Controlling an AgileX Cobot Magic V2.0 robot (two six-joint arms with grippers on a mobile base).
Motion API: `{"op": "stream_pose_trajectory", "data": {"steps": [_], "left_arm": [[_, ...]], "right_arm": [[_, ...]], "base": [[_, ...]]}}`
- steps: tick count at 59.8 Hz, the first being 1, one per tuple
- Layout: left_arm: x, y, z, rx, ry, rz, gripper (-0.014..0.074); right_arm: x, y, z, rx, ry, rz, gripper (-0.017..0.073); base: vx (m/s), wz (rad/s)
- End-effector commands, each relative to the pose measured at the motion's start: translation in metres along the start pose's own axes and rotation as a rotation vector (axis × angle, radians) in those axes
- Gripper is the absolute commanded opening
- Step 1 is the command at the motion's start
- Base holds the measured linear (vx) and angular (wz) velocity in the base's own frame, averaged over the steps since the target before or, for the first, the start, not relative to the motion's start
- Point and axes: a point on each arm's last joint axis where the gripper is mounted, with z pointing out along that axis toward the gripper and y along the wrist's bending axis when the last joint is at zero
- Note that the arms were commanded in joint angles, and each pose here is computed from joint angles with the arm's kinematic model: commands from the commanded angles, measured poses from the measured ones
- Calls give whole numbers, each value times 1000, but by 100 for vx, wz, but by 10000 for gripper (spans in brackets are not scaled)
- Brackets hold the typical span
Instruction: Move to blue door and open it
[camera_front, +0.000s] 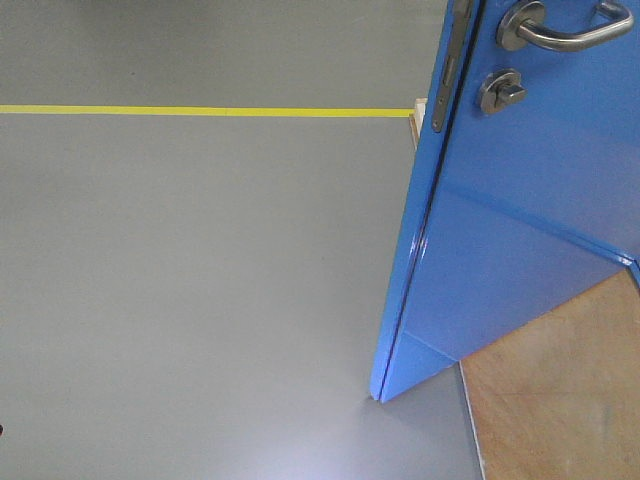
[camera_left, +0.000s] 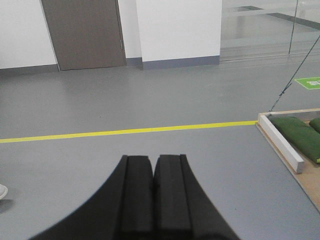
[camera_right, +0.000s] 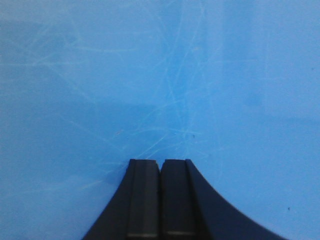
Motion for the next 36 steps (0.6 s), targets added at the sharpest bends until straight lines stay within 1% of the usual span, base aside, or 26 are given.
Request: {"op": "stream_pose_trajectory", "data": {"steps": [1, 36], "left_arm": [[-6, 0, -1, 5, -92, -2, 70], [-6, 0, -1, 5, -92, -2, 70]], "right_arm": [[-29, 0, -10, 10, -146, -7, -8], [-29, 0, -10, 10, -146, -7, -8]], "base": [[12, 3], [17, 3]]}}
